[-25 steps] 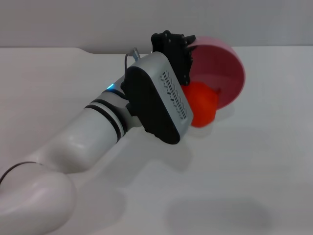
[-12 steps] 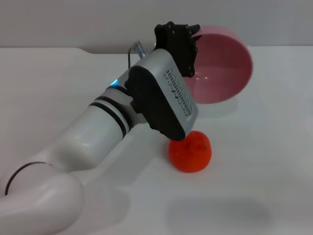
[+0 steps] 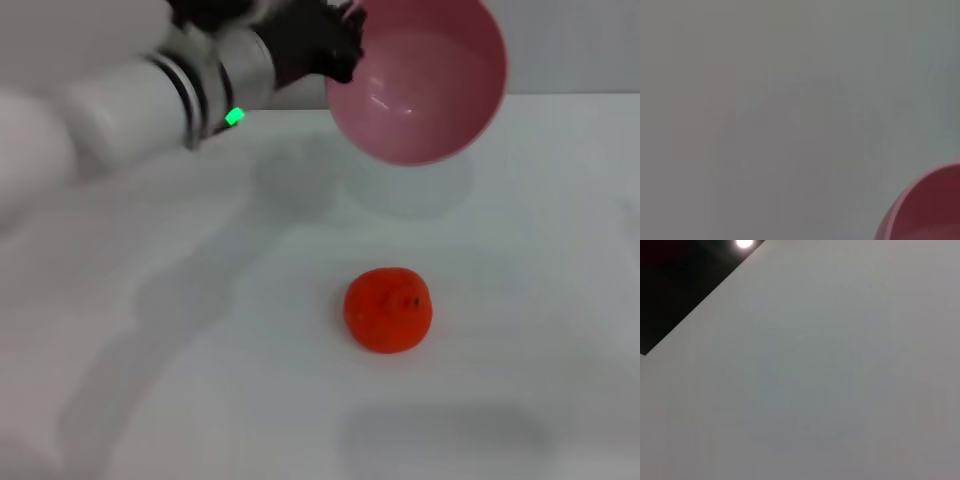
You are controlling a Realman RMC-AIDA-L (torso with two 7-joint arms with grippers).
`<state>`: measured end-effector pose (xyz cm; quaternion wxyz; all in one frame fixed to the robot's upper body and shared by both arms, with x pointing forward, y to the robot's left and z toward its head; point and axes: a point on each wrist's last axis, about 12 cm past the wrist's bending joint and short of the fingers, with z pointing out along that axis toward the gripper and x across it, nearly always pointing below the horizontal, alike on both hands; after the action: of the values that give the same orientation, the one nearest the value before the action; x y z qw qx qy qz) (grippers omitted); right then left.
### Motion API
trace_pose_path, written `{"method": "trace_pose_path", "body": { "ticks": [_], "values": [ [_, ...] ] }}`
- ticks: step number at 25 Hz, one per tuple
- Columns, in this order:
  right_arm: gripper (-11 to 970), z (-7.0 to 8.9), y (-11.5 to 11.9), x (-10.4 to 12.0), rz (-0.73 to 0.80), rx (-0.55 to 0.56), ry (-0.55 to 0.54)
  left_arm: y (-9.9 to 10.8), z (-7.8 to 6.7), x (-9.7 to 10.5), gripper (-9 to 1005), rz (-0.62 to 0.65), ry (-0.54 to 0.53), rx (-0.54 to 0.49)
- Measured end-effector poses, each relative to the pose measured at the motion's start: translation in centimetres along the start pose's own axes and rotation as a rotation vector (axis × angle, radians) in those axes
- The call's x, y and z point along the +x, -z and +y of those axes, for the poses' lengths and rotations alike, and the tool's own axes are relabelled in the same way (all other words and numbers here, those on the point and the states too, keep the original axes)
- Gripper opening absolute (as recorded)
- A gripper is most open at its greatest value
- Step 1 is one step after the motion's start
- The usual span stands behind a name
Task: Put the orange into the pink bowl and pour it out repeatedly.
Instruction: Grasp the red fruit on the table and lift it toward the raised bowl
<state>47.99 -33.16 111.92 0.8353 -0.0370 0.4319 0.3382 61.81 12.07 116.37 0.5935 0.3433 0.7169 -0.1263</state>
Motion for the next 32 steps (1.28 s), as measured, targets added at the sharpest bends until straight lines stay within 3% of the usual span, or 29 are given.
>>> {"method": "trace_pose_path", "body": {
  "ticks": [5,7,8,15,19,24,28,32],
  "values": [
    [603,0.3,-0.1,0.7,0.051,-0.028,-0.016,-0.1,5.4,-1.4,43,0.146,0.306,0.170],
    [603,0.4,-0.5,1.3,0.104,-0.054,-0.039,0.2,6.1,-1.6,43,0.158,0.329,0.185],
    [602,0.4,-0.7,1.7,0.144,-0.063,-0.057,1.3,8.1,-2.3,43,0.196,0.358,0.209],
    [598,-0.5,-2.9,4.0,0.526,-0.113,-0.198,3.5,11.0,-3.1,43,0.276,0.372,0.181],
    [595,-0.7,-4.9,3.9,0.767,-0.165,-0.229,4.2,11.5,-2.6,43,0.303,0.385,0.175],
    [592,0.2,-8.3,3.7,1.124,-0.189,-0.191,4.5,11.2,-1.5,43,0.335,0.403,0.187],
    [589,1.3,-10.9,4.6,1.401,-0.177,-0.134,4.7,11.0,-1.2,43,0.346,0.409,0.199],
    [586,2.9,-13.0,6.3,1.546,-0.249,-0.048,4.8,11.0,-0.9,43,0.352,0.413,0.200]
  ]
}}
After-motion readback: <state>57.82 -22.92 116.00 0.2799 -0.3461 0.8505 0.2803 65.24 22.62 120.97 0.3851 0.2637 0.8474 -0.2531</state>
